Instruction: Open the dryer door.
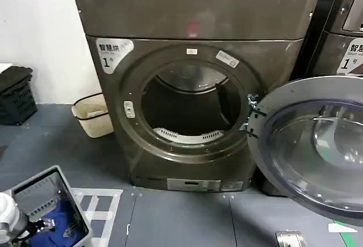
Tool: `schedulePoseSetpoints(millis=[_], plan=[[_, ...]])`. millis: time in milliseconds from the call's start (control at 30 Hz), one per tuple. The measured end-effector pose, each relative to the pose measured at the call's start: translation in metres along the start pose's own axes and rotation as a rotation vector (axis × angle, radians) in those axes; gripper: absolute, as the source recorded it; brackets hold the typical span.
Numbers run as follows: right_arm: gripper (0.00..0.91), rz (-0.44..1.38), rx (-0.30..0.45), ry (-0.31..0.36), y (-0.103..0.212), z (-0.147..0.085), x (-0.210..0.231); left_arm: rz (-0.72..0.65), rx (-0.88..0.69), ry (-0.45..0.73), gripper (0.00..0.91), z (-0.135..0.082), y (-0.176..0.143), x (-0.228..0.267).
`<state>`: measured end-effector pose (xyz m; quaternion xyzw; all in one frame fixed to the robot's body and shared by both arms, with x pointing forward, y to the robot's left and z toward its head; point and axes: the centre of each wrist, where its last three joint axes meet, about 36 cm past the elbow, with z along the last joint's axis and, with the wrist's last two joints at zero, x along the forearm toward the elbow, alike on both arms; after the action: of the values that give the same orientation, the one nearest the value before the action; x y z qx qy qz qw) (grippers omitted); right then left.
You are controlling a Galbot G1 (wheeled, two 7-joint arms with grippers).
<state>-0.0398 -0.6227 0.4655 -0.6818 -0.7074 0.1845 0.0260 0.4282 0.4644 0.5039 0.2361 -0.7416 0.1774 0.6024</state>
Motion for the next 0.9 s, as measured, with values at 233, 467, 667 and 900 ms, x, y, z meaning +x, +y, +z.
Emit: schedulePoseSetpoints(millis=[233, 467, 667, 900], plan=[[0.907, -0.001, 0.001, -0.014, -0.002, 0.005, 0.001, 0.000, -0.005, -0.012, 0.907, -0.001, 0.000, 0.006], [0.907, -0.001, 0.000, -0.020, -0.002, 0.008, 0.001, 0.001, -0.012, -0.018, 0.907, -0.002, -0.001, 0.010], [0.907, -0.003, -0.002, -0.019, -0.001, 0.008, 0.002, 0.000, -0.008, -0.028, 0.907, -0.005, 0.001, 0.014], [0.907, -0.009, -0.002, -0.019, 0.000, 0.011, 0.003, 0.001, -0.004, -0.032, 0.907, -0.007, 0.002, 0.018]])
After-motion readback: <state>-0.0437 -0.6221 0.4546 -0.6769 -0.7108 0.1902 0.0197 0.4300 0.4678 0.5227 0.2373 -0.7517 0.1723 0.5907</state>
